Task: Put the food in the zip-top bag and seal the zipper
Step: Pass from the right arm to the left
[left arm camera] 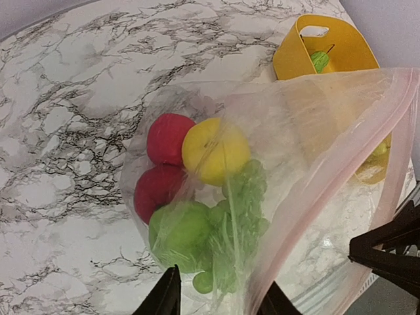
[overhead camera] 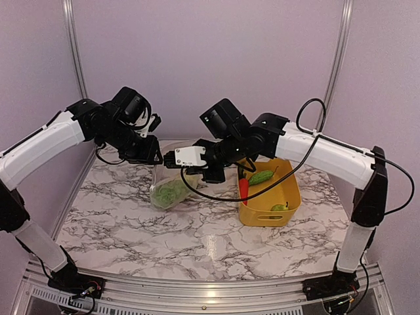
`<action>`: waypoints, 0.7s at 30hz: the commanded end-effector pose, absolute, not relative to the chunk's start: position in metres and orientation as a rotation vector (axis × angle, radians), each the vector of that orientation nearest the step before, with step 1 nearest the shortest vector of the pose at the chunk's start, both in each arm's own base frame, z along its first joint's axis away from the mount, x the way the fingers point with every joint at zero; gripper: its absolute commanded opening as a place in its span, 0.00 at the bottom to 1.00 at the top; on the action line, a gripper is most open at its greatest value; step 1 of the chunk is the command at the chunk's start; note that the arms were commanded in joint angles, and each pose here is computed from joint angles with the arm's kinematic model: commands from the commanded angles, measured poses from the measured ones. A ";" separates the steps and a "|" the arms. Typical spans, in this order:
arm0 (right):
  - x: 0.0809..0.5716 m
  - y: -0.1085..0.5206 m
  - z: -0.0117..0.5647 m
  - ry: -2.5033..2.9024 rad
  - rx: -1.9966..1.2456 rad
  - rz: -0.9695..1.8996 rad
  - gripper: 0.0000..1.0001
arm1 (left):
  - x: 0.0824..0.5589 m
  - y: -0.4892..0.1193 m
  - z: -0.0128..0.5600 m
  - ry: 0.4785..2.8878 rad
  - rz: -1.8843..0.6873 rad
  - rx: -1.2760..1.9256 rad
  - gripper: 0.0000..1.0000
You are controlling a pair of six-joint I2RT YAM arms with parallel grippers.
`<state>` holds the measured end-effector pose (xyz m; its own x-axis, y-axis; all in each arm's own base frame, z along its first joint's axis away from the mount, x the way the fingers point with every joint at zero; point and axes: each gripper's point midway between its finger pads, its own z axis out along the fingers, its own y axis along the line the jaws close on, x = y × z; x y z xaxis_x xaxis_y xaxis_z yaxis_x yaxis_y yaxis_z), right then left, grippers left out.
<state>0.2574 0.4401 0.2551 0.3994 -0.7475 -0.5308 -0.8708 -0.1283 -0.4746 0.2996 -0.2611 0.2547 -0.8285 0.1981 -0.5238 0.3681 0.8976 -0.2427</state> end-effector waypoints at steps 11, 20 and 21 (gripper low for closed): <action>0.241 0.435 0.274 1.369 -1.931 0.378 0.11 | 0.305 -0.258 0.264 2.538 -0.399 0.418 0.00; 0.269 0.381 0.313 1.493 -1.765 0.516 0.33 | 0.309 -0.266 0.248 2.557 -0.421 0.410 0.00; 0.275 0.375 0.312 1.508 -1.746 0.519 0.33 | 0.307 -0.268 0.247 2.558 -0.445 0.419 0.00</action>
<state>0.2596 0.4117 0.2804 0.3069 -0.6925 -0.6528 -0.9393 -0.1099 -0.3251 0.3064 -0.2630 0.2517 -0.8267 0.2034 -0.5245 0.3611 0.9068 -0.2176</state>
